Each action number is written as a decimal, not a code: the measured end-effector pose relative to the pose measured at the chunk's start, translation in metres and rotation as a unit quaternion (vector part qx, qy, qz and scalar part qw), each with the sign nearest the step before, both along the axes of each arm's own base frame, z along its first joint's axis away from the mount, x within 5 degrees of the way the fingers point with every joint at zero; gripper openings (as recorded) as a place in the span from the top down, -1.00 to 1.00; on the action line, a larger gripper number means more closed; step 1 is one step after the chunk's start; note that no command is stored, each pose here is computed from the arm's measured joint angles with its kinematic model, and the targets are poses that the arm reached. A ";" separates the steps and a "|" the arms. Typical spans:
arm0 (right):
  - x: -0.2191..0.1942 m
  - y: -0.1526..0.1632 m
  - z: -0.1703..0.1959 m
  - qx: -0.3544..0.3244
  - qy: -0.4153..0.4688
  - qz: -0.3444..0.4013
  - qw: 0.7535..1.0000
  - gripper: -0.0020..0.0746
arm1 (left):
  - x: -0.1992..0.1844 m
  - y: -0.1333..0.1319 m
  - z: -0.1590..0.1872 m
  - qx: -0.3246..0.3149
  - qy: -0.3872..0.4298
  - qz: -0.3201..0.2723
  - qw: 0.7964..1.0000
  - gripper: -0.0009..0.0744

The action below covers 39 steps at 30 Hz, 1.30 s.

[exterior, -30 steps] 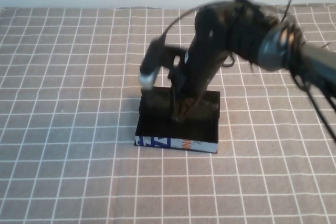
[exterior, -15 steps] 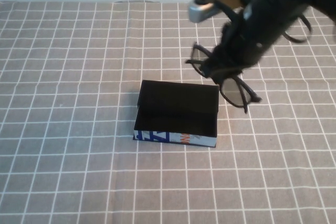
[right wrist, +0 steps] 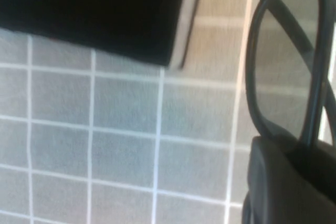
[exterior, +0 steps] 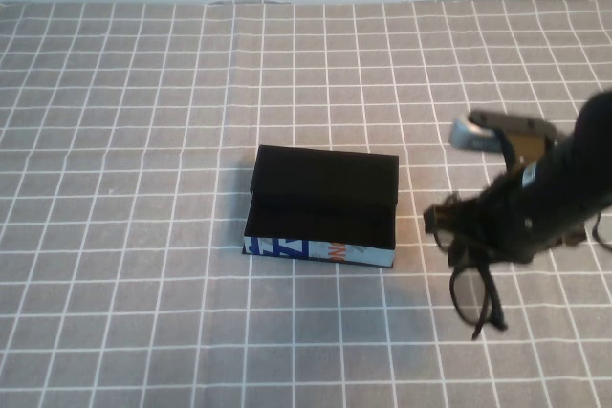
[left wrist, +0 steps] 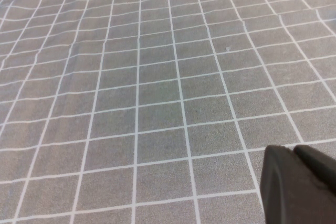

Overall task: Take glasses out of glasses case
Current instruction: Place the glasses on the table

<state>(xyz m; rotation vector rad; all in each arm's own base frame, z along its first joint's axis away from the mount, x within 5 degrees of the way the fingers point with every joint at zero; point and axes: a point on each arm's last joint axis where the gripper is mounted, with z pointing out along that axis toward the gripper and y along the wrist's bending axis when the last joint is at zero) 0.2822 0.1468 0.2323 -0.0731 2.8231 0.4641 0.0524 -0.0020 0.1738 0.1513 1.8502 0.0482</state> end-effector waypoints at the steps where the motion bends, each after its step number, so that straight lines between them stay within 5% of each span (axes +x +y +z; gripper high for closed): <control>1: -0.003 0.000 -0.006 0.006 0.010 -0.009 1.000 0.79 | 0.000 0.000 0.000 0.000 0.000 0.000 1.000 0.99; 13: -0.008 -0.001 -0.035 0.020 0.045 -0.060 0.997 0.74 | 0.000 0.000 0.000 0.000 0.000 0.000 1.000 0.99; 29: -0.005 -0.003 -0.044 -0.017 0.060 -0.038 0.997 0.17 | 0.000 0.000 0.000 0.000 0.000 0.000 1.000 0.99; 33: -0.009 -0.004 -0.028 -0.022 0.063 -0.025 0.997 0.34 | 0.000 0.000 0.000 0.000 0.000 0.000 1.000 0.99; 39: -0.032 -0.016 0.013 -0.014 0.022 -0.003 1.000 0.91 | 0.000 0.000 0.000 0.000 0.000 0.000 1.000 0.99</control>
